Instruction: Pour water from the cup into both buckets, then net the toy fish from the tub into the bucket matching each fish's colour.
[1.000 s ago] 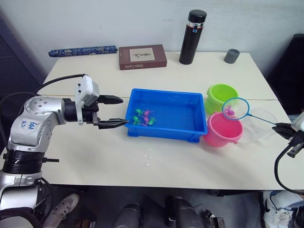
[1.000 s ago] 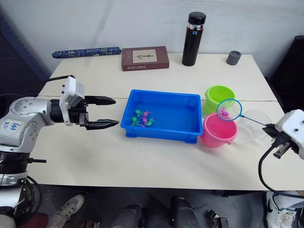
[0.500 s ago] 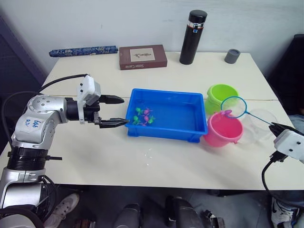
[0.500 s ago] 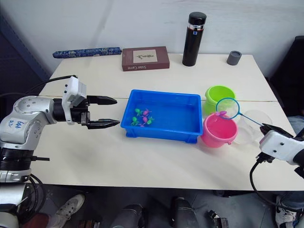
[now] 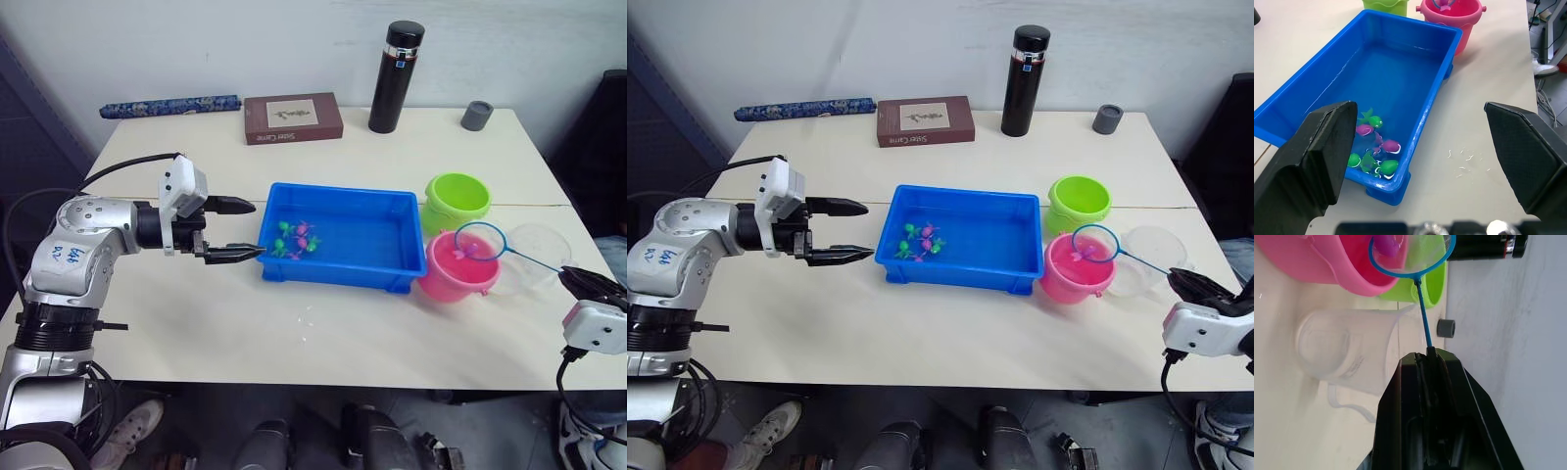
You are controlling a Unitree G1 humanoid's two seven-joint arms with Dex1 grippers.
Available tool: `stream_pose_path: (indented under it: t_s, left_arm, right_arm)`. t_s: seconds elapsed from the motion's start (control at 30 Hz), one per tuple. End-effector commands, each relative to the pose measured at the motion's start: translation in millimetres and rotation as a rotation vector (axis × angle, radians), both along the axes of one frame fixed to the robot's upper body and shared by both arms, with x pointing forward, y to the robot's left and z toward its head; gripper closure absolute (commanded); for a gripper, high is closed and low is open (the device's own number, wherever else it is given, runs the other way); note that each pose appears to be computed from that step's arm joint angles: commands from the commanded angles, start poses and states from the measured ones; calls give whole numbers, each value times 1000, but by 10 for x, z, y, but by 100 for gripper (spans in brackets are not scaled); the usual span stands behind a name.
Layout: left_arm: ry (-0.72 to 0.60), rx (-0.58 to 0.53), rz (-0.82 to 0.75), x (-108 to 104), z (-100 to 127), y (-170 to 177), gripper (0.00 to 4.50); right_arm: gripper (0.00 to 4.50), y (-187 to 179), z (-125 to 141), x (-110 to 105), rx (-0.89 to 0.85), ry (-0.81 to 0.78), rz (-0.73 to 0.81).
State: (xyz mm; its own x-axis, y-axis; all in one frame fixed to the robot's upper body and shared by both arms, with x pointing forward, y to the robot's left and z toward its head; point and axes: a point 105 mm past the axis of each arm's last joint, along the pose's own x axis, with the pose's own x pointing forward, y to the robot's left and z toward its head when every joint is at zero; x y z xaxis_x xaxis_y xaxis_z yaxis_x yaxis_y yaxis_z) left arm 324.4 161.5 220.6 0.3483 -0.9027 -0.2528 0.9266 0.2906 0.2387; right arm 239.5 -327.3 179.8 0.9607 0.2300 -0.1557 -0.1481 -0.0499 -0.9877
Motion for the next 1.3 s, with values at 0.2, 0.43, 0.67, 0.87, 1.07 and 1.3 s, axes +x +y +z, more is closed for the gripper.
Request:
stream_pose_path:
  t_s: [0.2, 0.43, 0.67, 0.87, 1.07, 1.3]
  left_arm:
    - [-47, 4, -19, 20, 86, -24, 3]
    - [-44, -2, -17, 10, 48, -30, 3]
    - [-45, -5, -14, 7, 45, -36, 3]
    - [-50, -6, -3, 6, 43, -26, 3]
    - [-46, -7, -1, -8, 42, -12, 3]
    - [-48, -9, 49, 6, 57, 86, 3]
  right_arm:
    - [450, 126, 228, -64, -126, -217, 67]
    - [450, 194, 113, -162, -148, -345, 54]
    - [450, 127, 50, -154, -207, -414, 10]
    - [450, 114, -24, -169, -220, -463, -1]
    - [450, 182, 76, -101, -200, -489, 32]
    - [450, 735, 431, 393, 151, -322, 169]
